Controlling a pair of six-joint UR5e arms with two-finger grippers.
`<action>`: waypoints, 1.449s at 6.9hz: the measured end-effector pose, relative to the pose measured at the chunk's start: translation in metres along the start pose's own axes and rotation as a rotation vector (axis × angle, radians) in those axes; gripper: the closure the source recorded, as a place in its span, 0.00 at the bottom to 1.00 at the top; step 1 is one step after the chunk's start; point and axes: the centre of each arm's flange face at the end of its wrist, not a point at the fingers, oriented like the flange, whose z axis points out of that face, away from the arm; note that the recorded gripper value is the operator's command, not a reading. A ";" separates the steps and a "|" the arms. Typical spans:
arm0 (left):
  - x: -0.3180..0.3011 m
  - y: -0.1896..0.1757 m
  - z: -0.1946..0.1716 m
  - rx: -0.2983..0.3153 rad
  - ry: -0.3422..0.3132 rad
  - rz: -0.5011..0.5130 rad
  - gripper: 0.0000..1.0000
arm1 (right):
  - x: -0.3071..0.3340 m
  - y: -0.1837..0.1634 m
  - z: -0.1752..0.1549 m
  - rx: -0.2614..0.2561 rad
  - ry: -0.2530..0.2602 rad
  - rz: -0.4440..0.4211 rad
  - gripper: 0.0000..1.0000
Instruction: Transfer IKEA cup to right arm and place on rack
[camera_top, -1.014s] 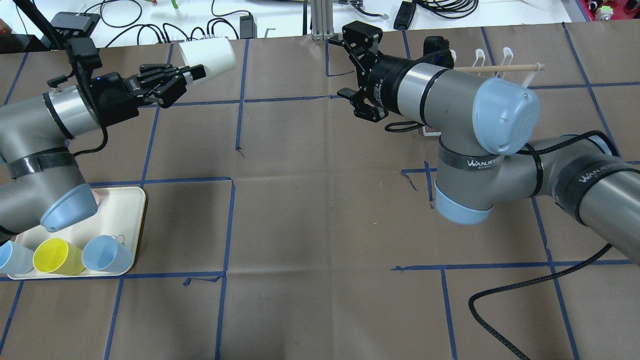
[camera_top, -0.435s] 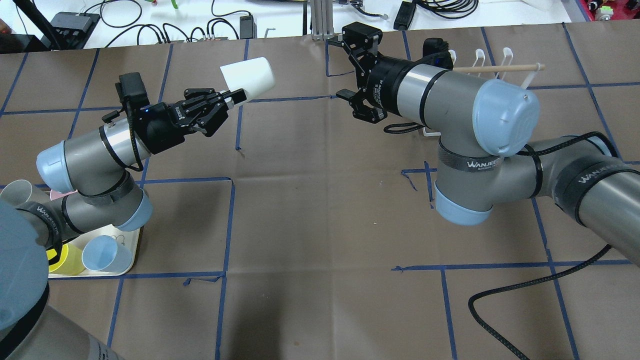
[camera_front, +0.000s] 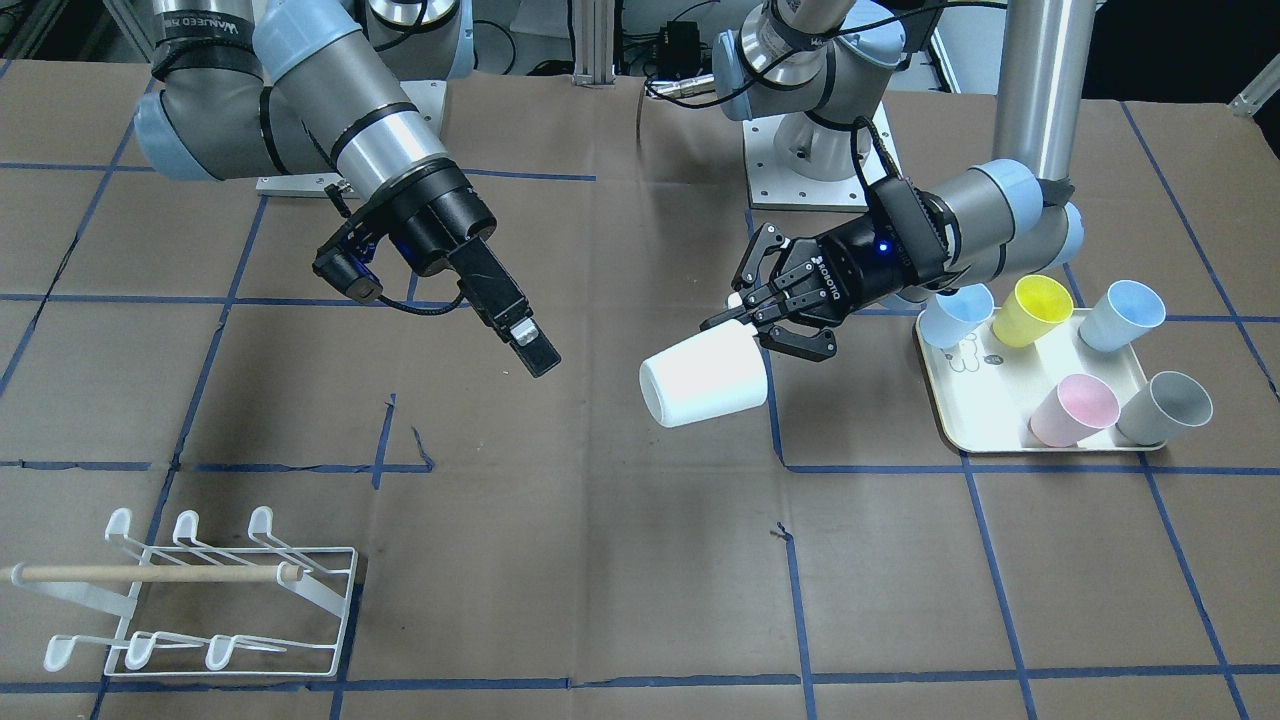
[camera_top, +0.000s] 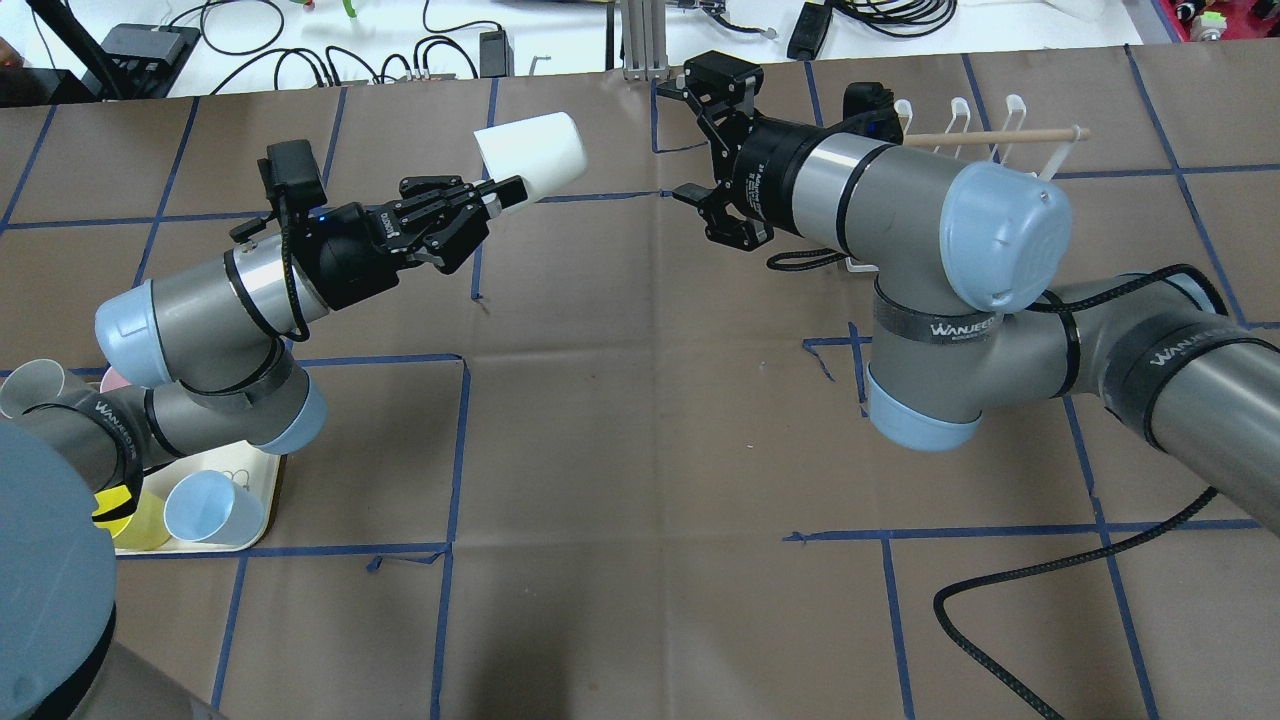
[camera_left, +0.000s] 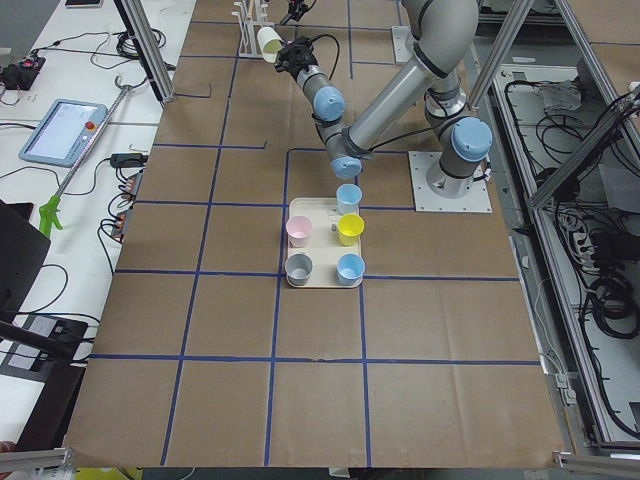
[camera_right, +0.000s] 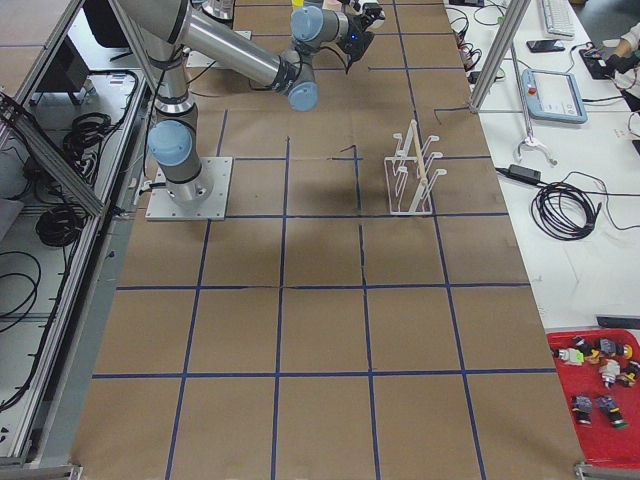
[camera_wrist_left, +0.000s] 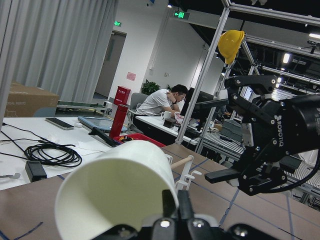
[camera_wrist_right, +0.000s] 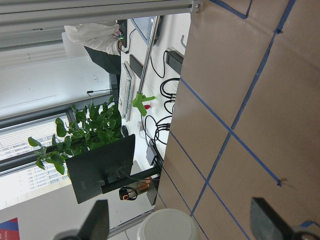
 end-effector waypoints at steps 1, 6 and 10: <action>0.007 -0.003 0.004 -0.001 0.007 -0.011 0.97 | 0.004 -0.002 0.004 0.002 0.012 0.004 0.00; 0.033 0.003 0.051 -0.018 -0.060 -0.030 0.96 | -0.017 0.011 0.006 -0.021 -0.022 -0.029 0.04; 0.034 0.002 0.054 -0.019 -0.067 -0.030 0.96 | -0.017 0.015 0.010 -0.028 -0.018 -0.039 0.04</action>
